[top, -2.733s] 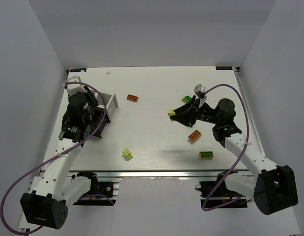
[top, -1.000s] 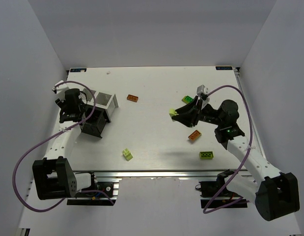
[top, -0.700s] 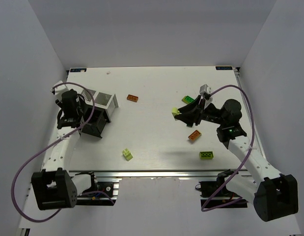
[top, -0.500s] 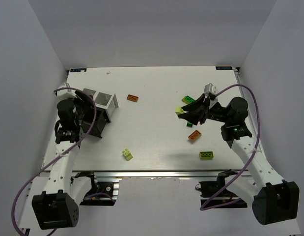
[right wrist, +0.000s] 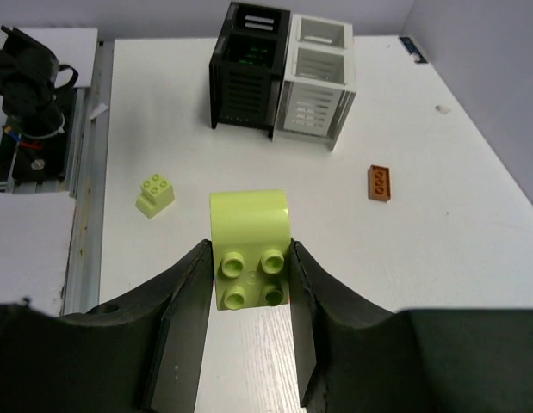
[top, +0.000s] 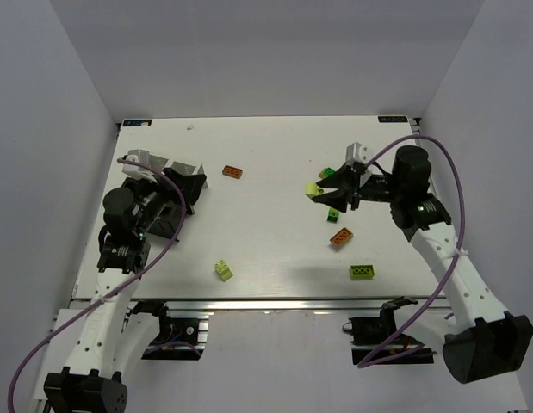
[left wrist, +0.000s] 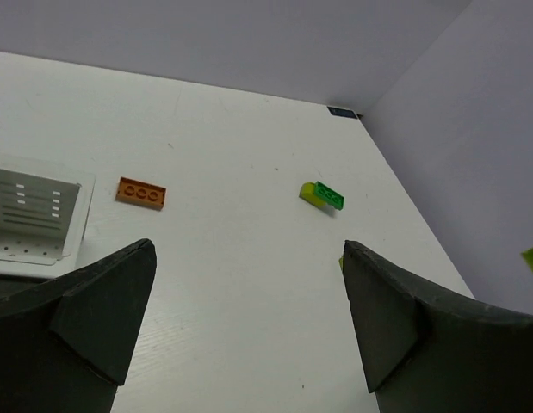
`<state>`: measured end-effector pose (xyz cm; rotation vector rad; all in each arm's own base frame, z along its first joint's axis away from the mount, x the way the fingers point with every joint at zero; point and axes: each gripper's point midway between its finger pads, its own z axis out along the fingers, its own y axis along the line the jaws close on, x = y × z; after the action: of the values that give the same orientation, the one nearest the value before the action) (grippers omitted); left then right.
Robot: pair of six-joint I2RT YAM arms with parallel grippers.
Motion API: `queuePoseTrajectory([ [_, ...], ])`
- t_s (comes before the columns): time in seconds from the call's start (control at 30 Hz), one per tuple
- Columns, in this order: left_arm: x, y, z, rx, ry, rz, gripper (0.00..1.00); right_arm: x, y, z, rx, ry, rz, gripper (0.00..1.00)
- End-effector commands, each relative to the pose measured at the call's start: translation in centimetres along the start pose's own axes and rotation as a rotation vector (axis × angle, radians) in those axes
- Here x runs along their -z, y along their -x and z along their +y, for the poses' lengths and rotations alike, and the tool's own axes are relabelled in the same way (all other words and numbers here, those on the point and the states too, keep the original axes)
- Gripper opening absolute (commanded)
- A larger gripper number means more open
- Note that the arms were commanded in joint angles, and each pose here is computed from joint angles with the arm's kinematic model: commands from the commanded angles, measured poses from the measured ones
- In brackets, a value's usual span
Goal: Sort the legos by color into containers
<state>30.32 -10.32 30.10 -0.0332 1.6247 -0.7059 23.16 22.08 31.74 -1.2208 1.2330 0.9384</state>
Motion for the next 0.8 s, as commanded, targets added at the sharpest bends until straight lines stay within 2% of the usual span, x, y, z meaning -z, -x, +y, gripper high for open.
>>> queuePoseTrajectory([
  [0.0,0.9,1.1,-0.2,-0.039,0.019,-0.035,0.98,-1.6,-1.7,-0.4,-0.013,0.025,0.081,0.00],
  [0.23,1.2,0.5,0.3,-0.044,0.038,-0.032,0.98,-6.9,-4.9,0.7,0.091,0.052,0.190,0.00],
  [0.33,1.7,1.4,0.7,-0.057,0.081,-0.063,0.98,-10.5,-5.7,1.0,0.102,0.085,0.213,0.00],
  [0.47,4.0,4.0,2.0,-0.100,0.207,-0.194,0.98,-17.3,-6.3,2.0,0.071,0.181,0.235,0.00],
  [0.5,5.1,4.7,2.0,-0.112,0.226,-0.240,0.98,-19.2,-8.5,1.9,0.033,0.205,0.273,0.00],
  [0.53,5.9,5.3,3.1,-0.114,0.296,-0.280,0.98,-20.8,-6.7,1.1,0.057,0.202,0.240,0.00],
  [0.57,6.5,5.6,3.3,-0.124,0.317,-0.301,0.98,-22.2,-6.8,1.3,0.045,0.215,0.239,0.00],
  [0.6,7.5,6.1,3.2,-0.128,0.331,-0.335,0.98,-23.8,-8.7,1.0,0.015,0.225,0.265,0.00],
  [0.67,8.5,6.4,3.9,-0.131,0.381,-0.371,0.98,-26.2,-6.7,-0.3,0.027,0.201,0.211,0.00],
  [0.73,9.5,6.9,3.9,-0.132,0.400,-0.407,0.98,-28.3,-8.2,-1.0,0.013,0.190,0.224,0.00],
  [0.77,9.9,7.3,4.2,-0.132,0.422,-0.427,0.98,-29.6,-6.2,-1.8,0.033,0.171,0.187,0.00],
])
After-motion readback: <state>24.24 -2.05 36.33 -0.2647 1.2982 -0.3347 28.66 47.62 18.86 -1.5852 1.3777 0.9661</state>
